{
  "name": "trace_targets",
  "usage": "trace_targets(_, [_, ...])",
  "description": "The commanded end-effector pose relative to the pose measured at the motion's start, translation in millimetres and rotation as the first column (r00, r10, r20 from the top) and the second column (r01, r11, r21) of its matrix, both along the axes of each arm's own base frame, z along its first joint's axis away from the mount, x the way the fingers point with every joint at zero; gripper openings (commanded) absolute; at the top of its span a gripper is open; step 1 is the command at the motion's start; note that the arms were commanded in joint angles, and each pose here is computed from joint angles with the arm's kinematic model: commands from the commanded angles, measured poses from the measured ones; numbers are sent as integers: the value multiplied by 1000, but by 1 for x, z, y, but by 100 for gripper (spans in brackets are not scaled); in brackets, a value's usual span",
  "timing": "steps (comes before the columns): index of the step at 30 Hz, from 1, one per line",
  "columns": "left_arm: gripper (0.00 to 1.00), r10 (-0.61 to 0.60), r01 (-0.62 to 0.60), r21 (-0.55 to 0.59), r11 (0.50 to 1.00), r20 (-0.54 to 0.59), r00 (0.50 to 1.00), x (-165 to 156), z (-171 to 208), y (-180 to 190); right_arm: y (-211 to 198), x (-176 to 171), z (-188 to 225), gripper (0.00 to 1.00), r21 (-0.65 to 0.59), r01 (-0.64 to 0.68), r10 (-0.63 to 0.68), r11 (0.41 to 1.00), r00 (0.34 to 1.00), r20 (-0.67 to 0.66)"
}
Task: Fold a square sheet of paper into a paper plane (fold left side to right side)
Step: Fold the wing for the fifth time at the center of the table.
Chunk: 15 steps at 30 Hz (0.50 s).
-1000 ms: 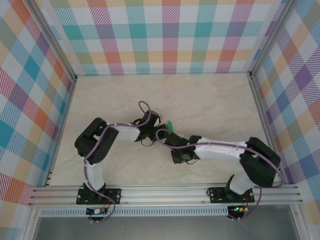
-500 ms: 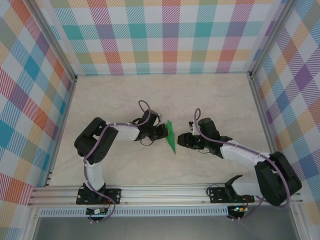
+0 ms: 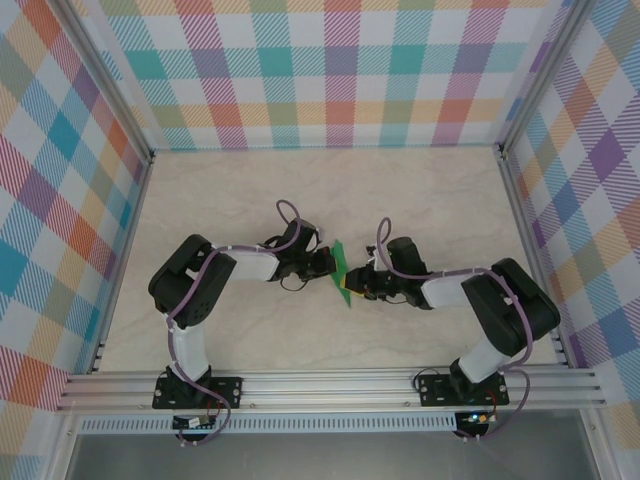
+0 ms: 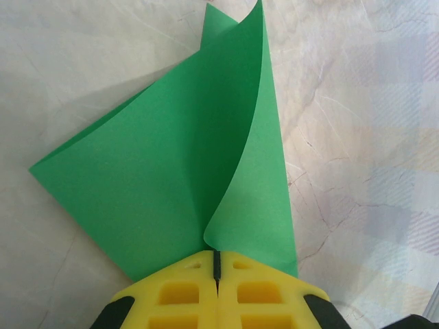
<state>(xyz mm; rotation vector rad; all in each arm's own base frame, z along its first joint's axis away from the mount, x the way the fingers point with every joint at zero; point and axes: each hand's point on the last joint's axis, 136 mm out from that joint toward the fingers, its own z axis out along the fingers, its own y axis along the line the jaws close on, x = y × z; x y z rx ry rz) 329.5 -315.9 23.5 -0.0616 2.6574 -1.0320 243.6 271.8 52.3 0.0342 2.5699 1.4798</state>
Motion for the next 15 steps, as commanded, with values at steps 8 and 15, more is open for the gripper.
trace_targets(8, [0,32,-31,47,998,-11,999,5,-9,15,14,-3,-1,26,1,-40,40,999,999,10])
trace_targets(15, [0,33,-32,49,998,-13,999,5,-9,15,7,-4,-12,25,-64,-21,21,998,1000,-6])
